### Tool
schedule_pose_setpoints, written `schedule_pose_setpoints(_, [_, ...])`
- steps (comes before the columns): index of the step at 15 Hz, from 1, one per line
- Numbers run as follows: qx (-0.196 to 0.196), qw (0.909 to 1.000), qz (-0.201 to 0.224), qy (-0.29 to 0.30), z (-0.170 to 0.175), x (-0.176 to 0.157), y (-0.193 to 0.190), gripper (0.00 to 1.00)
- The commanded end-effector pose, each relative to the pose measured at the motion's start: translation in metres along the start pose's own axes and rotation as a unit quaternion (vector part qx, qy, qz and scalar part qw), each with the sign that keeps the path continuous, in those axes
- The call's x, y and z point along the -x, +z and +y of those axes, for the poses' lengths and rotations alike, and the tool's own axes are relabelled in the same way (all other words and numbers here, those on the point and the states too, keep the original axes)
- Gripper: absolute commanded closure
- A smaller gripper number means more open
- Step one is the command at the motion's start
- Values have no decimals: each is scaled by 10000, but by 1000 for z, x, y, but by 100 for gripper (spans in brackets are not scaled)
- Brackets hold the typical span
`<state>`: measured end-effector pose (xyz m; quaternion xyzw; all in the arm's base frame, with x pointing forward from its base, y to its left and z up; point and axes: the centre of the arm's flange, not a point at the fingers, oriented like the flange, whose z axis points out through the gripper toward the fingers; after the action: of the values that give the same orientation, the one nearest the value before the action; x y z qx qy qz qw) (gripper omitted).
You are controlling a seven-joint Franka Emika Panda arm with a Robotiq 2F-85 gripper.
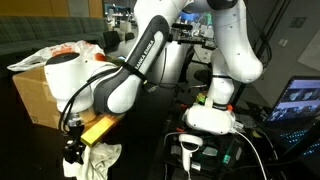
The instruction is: Put all the objects from the box on the table, and then put all the objects that were on the table on the box
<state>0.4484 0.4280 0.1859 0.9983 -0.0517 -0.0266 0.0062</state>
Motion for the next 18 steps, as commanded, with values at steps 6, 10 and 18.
schedule_pose_setpoints(6, [140, 9999, 24, -17, -17, -57, 20, 0])
schedule_pose_setpoints(10, [76, 10000, -12, -10, -15, -66, 29, 0])
schedule_pose_setpoints(18, [75, 9997, -197, -74, -5, -71, 74, 0])
